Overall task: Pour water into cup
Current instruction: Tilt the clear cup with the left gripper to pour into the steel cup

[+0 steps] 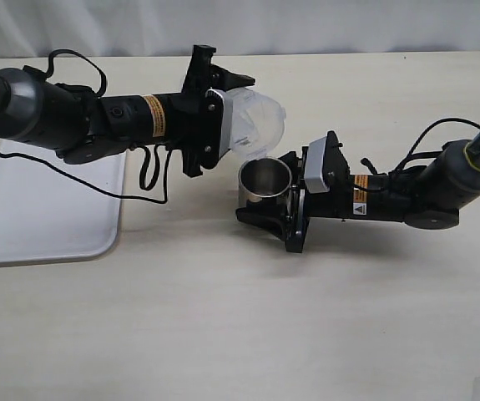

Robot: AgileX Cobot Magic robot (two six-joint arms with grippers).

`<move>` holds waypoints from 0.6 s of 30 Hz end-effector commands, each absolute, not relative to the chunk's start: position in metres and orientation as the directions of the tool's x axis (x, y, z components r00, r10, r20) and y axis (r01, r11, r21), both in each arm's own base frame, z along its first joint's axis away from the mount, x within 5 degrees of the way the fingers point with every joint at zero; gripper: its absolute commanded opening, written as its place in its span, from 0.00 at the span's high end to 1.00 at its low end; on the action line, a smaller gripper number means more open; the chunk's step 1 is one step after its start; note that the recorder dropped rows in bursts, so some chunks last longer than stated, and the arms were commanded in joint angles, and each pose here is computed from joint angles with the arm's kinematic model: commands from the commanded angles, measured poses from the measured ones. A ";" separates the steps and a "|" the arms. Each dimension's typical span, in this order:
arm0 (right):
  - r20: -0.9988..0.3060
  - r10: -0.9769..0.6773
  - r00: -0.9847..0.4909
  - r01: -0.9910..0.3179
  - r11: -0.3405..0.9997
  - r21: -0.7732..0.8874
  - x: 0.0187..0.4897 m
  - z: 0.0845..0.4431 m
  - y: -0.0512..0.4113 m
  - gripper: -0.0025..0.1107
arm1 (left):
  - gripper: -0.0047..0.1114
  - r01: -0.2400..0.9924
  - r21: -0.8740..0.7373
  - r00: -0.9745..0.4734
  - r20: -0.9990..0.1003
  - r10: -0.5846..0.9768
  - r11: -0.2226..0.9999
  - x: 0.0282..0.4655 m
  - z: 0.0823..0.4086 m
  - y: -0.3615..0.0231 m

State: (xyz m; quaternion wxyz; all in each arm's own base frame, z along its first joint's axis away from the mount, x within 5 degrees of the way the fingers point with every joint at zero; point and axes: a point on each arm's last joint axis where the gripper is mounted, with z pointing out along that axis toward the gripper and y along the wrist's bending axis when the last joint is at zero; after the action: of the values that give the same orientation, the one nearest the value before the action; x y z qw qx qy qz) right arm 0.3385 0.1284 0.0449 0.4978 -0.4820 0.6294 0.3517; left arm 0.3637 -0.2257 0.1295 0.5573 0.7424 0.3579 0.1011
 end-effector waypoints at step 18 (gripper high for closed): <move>-0.972 -0.233 -0.027 -0.958 0.283 -0.041 0.339 0.049 0.130 0.94 | 0.96 0.256 0.945 0.793 -0.086 0.603 -0.202 0.365 0.138 -0.228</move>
State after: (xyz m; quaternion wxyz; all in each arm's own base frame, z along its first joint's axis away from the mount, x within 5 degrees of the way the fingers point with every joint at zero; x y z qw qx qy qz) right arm 0.3385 0.1284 0.0449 0.4978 -0.4820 0.6294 0.3517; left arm 0.3637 -0.2257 0.1295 0.5482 0.7670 0.3016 0.1424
